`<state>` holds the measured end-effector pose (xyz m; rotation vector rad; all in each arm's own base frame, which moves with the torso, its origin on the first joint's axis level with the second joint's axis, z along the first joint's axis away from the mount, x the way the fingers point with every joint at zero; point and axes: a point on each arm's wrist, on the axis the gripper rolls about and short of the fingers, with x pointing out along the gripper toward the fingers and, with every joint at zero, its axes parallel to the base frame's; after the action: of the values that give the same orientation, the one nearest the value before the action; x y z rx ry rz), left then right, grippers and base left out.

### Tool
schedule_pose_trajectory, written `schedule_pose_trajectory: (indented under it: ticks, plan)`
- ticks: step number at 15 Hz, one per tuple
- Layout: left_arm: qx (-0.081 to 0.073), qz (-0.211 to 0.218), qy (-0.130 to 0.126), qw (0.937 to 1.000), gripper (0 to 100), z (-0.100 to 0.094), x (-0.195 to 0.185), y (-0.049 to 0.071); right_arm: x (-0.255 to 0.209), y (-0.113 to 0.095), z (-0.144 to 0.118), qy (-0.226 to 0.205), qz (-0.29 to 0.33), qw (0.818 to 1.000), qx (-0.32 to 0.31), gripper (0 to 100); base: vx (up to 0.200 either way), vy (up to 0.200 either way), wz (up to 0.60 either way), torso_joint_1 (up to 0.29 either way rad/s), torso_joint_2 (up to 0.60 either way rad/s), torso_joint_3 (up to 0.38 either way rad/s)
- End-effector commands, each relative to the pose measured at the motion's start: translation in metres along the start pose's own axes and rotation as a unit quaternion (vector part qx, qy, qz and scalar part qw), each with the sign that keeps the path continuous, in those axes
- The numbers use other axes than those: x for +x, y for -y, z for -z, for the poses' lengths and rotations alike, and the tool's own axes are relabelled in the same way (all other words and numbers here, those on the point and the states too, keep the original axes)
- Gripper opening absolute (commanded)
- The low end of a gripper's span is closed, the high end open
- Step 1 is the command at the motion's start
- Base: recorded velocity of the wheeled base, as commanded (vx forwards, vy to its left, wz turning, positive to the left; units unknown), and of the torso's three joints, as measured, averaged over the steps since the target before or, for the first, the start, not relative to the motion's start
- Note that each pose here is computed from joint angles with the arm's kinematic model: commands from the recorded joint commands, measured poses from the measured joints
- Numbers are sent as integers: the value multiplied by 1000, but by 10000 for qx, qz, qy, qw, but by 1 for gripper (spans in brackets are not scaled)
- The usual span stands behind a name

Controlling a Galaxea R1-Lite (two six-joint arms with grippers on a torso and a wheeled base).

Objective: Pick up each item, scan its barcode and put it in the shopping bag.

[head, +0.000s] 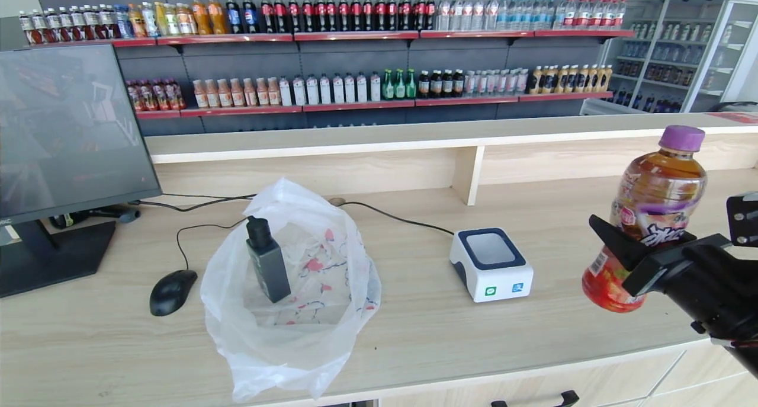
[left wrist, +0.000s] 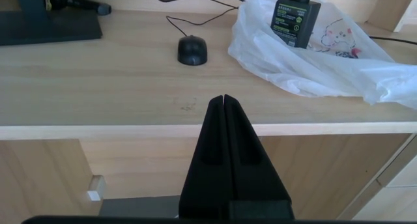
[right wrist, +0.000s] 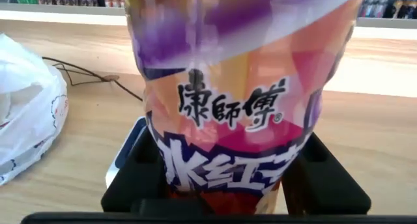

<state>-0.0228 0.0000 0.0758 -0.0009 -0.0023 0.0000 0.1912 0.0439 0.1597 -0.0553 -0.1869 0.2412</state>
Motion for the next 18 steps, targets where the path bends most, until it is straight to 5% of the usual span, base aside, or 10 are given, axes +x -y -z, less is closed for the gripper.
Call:
schedule_pose_trajectory:
  ticks: [1,6,15,18]
  plan:
    - [-3,0,4,10000,0,0,0,0,-2,-2,-7,142,306,9994,-80,0,0,0,0,0,0,0]
    - [-3,0,4,10000,0,0,0,0,44,6,-17,495,1069,9929,-153,0,0,0,0,0,0,0]
    - [-3,0,4,10000,0,0,0,0,52,-6,-4,275,755,9966,-154,0,0,0,0,0,0,0]
    - [-26,0,4,10000,0,0,0,0,55,-7,1,181,737,9971,-101,0,0,200,0,-1,-4,4]
